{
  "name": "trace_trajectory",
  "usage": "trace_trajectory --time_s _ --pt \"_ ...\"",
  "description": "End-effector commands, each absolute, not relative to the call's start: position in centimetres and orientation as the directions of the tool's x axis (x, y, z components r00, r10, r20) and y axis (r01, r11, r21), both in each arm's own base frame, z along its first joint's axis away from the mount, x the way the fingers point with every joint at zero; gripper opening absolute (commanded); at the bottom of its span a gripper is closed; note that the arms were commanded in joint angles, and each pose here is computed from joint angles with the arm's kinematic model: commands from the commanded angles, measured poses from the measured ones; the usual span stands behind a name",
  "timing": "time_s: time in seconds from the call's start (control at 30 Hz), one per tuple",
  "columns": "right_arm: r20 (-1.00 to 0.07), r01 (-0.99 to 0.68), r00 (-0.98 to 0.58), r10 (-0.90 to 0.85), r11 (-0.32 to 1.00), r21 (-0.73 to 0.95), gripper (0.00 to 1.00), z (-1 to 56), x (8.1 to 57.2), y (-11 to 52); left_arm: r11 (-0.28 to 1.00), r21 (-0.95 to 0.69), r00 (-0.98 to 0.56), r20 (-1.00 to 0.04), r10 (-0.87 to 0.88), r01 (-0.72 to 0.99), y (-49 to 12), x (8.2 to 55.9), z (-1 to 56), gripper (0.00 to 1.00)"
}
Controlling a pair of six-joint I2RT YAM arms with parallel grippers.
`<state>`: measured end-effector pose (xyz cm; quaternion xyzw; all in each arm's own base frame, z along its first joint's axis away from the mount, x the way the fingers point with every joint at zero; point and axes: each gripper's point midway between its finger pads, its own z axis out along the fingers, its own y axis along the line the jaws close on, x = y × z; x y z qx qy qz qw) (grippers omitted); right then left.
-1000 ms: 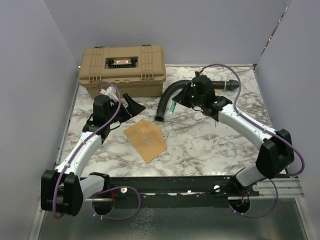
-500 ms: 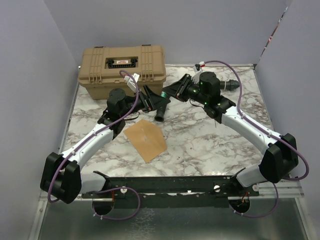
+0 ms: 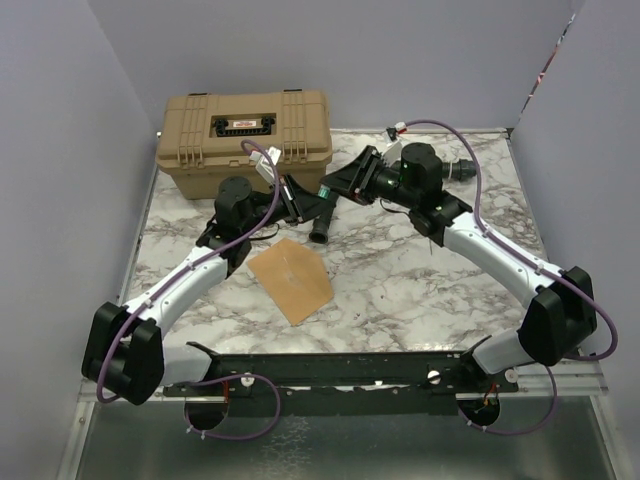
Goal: Place the letter into the envelope and seal it
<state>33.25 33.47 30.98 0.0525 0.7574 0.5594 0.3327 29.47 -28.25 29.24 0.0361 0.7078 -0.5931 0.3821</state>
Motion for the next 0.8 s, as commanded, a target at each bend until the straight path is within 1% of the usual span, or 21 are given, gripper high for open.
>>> trace_trajectory --time_s 0.0,0.03,0.07,0.2,0.27,0.37,0.47,0.53,0.63,0.77 --pt "-0.564 -0.437 -0.756 0.332 0.385 0.813 0.53 33.0 31.8 33.5 0.299 -0.640 -0.586 -0.768 -0.257 0.708 -28.1 27.0 30.4 0.00" --pt "-0.582 -0.459 -0.761 0.287 0.395 0.796 0.56 33.0 31.4 33.6 0.300 -0.606 -0.567 -0.796 -0.212 0.737 -28.0 26.5 30.1 0.00" --pt "-0.589 -0.470 -0.767 0.253 0.404 0.785 0.57 32.8 31.1 33.6 0.292 -0.577 -0.554 -0.816 -0.164 0.763 -28.1 26.0 29.9 0.00" --pt "-0.563 -0.476 -0.812 0.157 0.379 0.793 0.57 32.5 29.7 34.1 0.241 -0.474 -0.478 -0.877 -0.047 0.847 -28.0 24.6 30.1 0.00" --pt "-0.546 -0.481 -0.830 0.110 0.355 0.802 0.56 32.5 28.8 34.3 0.237 -0.440 -0.448 -0.894 -0.024 0.866 -27.8 24.6 30.4 0.00" --pt "-0.539 -0.490 -0.841 0.041 0.362 0.793 0.57 32.4 27.9 34.1 0.233 -0.420 -0.428 -0.904 -0.016 0.877 -27.6 24.9 30.6 0.00" --pt "-0.548 -0.498 -0.836 0.019 0.391 0.774 0.58 32.3 27.6 33.6 0.217 -0.414 -0.422 -0.906 -0.009 0.884 -27.4 25.0 30.7 0.00" --pt "-0.548 -0.501 -0.837 0.016 0.381 0.777 0.58 32.6 27.3 33.6 0.205 -0.417 -0.425 -0.905 -0.006 0.885 -27.3 24.9 30.7 0.00" --pt "-0.559 -0.529 -0.829 -0.001 0.324 0.785 0.52 33.7 26.3 33.7 0.185 -0.422 -0.429 -0.903 -0.003 0.888 -27.1 24.7 31.0 0.00" --pt "-0.581 -0.554 -0.814 0.012 0.286 0.782 0.41 35.1 25.7 33.5 0.168 -0.416 -0.421 -0.907 -0.004 0.894 -27.0 24.3 31.5 0.00"
